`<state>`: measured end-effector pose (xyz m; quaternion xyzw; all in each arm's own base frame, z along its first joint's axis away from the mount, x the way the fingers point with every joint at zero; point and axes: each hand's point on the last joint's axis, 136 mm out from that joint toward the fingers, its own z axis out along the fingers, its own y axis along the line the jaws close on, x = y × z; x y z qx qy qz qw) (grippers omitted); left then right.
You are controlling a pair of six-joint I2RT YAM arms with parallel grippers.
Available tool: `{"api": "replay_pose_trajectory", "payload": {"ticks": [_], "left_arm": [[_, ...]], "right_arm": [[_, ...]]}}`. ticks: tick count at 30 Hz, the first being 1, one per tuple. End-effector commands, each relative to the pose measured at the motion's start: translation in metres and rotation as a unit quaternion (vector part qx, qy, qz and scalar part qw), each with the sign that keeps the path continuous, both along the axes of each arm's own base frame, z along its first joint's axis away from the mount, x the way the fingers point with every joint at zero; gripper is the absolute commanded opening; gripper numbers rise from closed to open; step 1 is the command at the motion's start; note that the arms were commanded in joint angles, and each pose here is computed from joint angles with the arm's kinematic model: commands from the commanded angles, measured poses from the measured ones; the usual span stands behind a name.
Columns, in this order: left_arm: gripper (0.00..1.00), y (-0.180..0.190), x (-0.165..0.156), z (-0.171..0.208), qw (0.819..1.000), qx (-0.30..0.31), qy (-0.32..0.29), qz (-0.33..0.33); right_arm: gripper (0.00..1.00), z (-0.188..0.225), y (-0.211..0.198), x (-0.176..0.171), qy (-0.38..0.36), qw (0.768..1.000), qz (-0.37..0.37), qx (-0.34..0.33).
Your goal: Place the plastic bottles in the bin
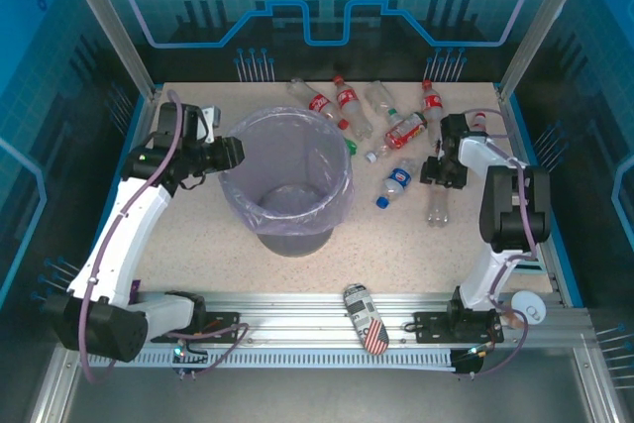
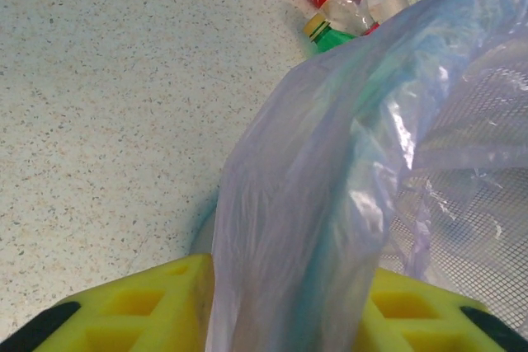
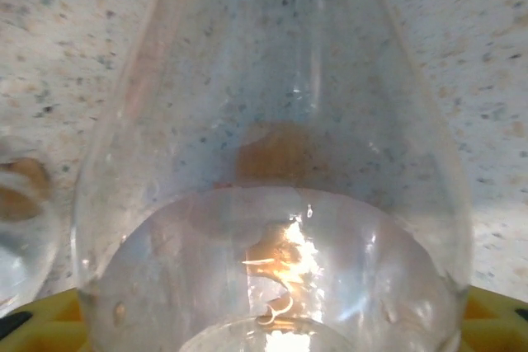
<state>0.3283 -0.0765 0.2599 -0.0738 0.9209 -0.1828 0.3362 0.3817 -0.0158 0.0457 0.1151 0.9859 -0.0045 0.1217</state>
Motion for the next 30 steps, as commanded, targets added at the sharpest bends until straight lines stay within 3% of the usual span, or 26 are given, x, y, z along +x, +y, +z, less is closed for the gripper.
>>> {"api": "replay_pose_trajectory", "payload": {"ticks": [1,5,9,15,21,26,28,30], "left_arm": [[0.38,0.0,0.004,0.005,1.0,0.014,-0.003,-0.008],[0.34,-0.002,0.011,0.008,1.0,0.007,-0.009,-0.012],[0.3,-0.002,0.017,0.01,1.0,0.003,-0.01,-0.016],[0.23,-0.001,0.024,0.014,1.0,0.003,-0.02,-0.018],[0.21,-0.003,0.028,0.014,1.0,0.002,-0.019,-0.024],[0.19,-0.004,0.029,0.012,0.999,0.001,-0.018,-0.028],[0.2,-0.005,0.029,0.012,0.999,-0.001,-0.016,-0.028],[0.29,-0.006,0.027,0.011,0.999,-0.003,-0.013,-0.031]], "right_arm": [[0.58,0.036,-0.007,-0.007,-0.031,0.999,-0.003,-0.011],[0.57,0.08,0.002,-0.011,-0.081,0.997,0.009,0.012],[0.55,0.151,0.037,-0.014,-0.183,0.978,0.054,0.081],[0.53,0.286,0.111,-0.028,-0.356,0.907,0.161,0.157],[0.51,0.388,0.186,-0.051,-0.462,0.817,0.261,0.225],[0.51,0.426,0.265,-0.068,-0.468,0.753,0.357,0.293],[0.51,0.423,0.298,-0.071,-0.451,0.741,0.393,0.307],[0.51,0.412,0.332,-0.074,-0.424,0.733,0.427,0.317]]}}
